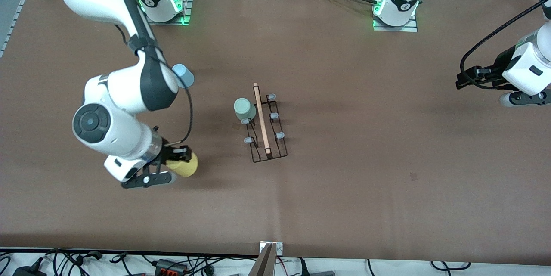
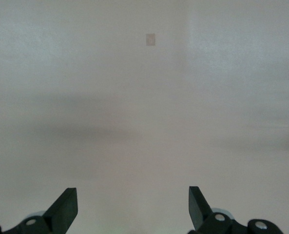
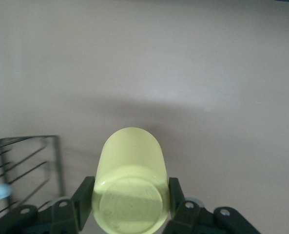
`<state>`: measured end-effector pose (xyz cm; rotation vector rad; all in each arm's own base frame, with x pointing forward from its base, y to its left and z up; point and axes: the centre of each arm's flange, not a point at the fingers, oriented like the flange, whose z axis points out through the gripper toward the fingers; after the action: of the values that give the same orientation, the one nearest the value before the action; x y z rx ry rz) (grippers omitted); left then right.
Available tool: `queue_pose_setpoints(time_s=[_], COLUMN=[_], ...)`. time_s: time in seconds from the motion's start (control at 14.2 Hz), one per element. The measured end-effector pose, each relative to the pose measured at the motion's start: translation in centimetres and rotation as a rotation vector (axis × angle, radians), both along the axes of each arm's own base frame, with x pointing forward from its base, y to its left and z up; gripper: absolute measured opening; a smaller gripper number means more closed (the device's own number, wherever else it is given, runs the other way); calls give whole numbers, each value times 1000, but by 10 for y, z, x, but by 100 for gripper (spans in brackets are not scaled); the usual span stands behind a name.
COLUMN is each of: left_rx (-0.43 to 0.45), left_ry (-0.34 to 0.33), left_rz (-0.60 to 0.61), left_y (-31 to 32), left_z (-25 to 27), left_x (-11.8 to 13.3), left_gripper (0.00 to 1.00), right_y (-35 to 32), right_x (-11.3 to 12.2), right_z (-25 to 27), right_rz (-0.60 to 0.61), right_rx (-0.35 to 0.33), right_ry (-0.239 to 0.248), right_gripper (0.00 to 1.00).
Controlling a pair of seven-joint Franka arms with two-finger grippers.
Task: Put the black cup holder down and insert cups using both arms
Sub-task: 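Carry the yellow cup to the rack with the right gripper, then lower the yellow cup onto a rack peg and open the right gripper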
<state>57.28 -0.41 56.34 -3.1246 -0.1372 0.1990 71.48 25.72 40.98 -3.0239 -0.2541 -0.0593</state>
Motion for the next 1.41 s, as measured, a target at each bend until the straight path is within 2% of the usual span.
queue_pose_setpoints(time_s=[0.21,0.49,0.63,0.92,1.41], left_rx=[0,0,0,0,0], left_ry=[1,2,2,2,3], left_rz=[-2,-4,-5,-6,-6], left_y=[-1,-2,-3,-3,-3], left_z=[-1,-1,-1,-1,-1], left_x=[0,0,0,0,0], left_gripper=[100,100,100,100,100], right_y=[51,114,138,147,161], right_x=[-15,-40,-53,-58,-67], right_z=[8,1,-10,-34,-66], right_rz=[54,134,166,181,222], right_rx=[63,85,81,62,2], right_ry=[-31,-57,-42,-15,-4], right_gripper=[65,65,65,65,65])
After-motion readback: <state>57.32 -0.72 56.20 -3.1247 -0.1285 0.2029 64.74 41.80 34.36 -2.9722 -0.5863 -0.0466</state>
